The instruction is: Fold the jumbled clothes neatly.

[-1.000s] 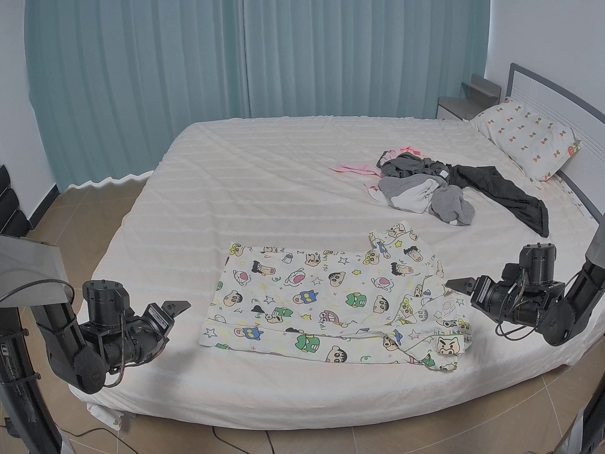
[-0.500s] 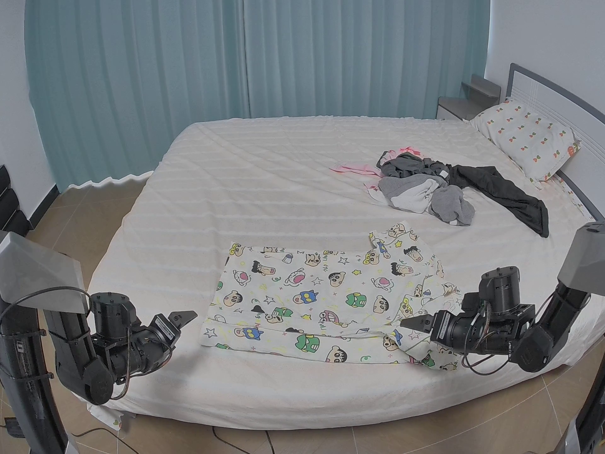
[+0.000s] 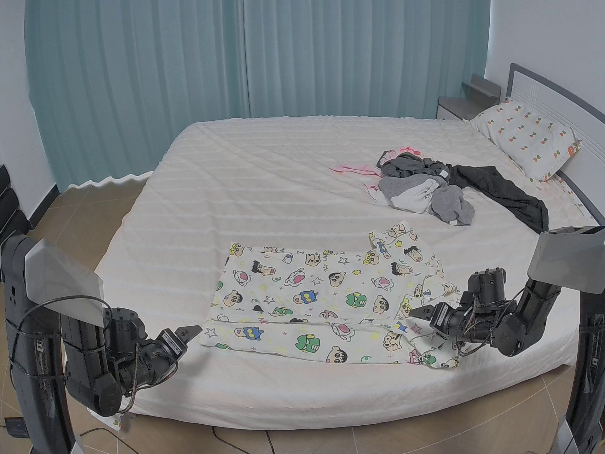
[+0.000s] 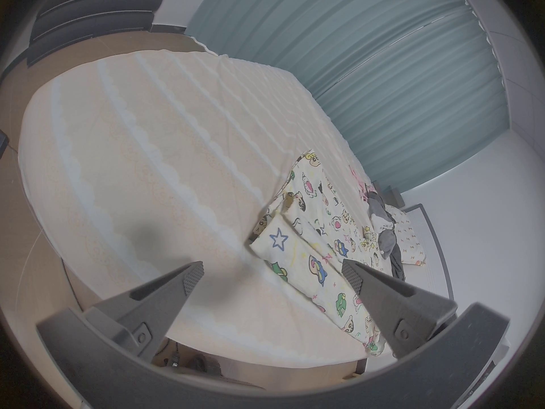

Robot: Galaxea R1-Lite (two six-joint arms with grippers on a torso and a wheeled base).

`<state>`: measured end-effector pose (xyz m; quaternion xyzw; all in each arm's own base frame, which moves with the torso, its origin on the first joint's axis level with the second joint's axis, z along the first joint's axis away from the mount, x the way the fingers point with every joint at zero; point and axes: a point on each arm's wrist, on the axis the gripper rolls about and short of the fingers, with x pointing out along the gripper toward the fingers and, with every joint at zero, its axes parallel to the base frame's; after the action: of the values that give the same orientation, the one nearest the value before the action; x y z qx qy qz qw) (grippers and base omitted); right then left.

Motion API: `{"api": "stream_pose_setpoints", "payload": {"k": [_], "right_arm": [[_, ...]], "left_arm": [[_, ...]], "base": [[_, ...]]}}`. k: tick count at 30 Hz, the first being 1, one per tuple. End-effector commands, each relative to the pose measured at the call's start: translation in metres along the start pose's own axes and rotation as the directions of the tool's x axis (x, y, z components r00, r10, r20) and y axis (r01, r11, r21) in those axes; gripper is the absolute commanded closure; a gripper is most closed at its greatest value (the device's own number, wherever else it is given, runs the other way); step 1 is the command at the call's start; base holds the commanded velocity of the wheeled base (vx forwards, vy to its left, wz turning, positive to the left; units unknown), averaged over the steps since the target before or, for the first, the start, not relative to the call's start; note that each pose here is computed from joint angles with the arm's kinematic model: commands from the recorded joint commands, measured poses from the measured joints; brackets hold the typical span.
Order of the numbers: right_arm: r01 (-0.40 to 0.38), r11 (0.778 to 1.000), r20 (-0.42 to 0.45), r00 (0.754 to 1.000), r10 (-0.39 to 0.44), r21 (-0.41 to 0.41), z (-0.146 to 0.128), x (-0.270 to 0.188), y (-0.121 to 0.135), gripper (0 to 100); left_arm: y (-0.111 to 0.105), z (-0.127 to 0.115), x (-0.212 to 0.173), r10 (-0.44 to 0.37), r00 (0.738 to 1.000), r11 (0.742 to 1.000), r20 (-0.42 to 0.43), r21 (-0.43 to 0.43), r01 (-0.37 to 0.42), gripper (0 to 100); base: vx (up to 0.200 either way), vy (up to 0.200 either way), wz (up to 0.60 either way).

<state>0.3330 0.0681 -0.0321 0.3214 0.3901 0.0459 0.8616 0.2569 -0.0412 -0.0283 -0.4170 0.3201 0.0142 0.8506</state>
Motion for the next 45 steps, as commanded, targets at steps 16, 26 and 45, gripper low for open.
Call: {"api": "stream_pose_setpoints", "payload": {"k": [16,26,45], "right_arm": [[-0.022,1.000,-0.044,0.999,0.022,0.016,-0.024,-0.044,0.022,0],[0.080,0.997,-0.093,0.992,-0.081,-0.012,-0.035,-0.032,0.005,0],[0.182,0.983,-0.041,0.983,-0.181,0.008,-0.025,-0.014,-0.011,0]], "left_arm": [[0.001,-0.001,0.002,-0.002,1.000,1.000,0.002,0.001,0.002,0],[0.002,-0.001,0.001,0.001,1.000,1.000,0.001,0.001,-0.001,0],[0.002,-0.001,0.002,0.007,1.000,1.000,0.006,0.001,-0.007,0]], "base": [[0.000,0.000,0.00],[0.000,0.000,0.00],[0.000,0.000,0.00]]}}
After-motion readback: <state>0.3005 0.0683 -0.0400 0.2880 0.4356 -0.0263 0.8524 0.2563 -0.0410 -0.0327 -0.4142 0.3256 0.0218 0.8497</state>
